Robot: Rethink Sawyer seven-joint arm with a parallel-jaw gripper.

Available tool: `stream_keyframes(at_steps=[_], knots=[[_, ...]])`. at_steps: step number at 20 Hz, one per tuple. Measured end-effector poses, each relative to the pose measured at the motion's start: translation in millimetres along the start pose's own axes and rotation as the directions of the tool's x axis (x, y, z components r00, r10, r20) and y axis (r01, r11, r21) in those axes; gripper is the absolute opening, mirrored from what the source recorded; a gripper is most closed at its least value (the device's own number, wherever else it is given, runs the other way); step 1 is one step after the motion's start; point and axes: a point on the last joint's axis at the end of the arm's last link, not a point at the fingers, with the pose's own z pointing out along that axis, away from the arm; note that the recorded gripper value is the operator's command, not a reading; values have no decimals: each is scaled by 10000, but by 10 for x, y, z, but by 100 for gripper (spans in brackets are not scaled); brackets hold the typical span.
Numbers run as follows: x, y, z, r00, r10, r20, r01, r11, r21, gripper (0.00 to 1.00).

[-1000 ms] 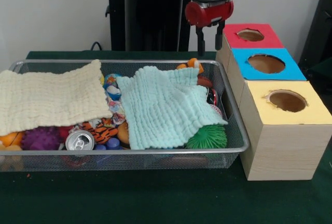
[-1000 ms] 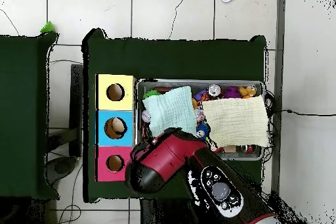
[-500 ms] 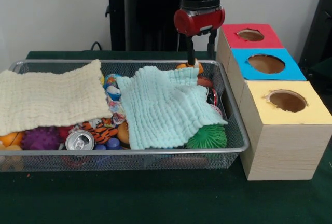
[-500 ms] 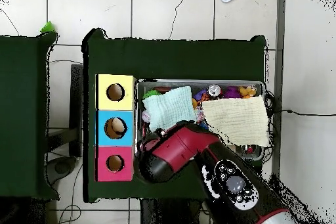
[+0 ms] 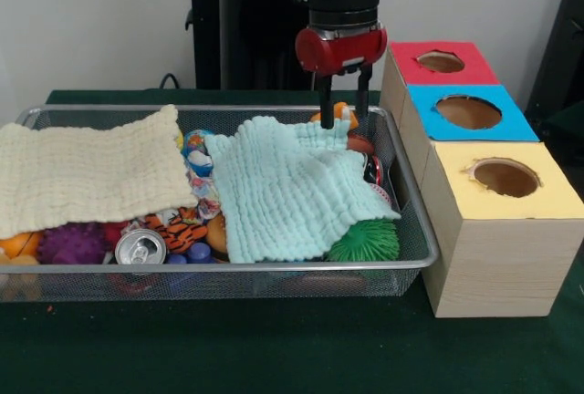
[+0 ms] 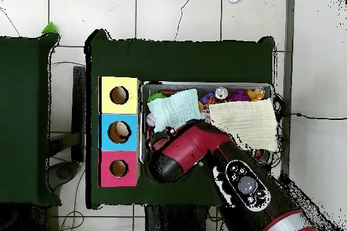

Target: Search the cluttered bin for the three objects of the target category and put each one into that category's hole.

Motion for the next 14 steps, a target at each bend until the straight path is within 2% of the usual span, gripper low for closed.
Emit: stream_keyframes(at_steps=[7,12,14], knots=[[2,-127,139,9984,-547,160,541,9980,336,100],[11,-222,235,9948,-984,248,967,9934,619,100],[8,-282,285,9919,-1239,292,1212,9893,808,100]])
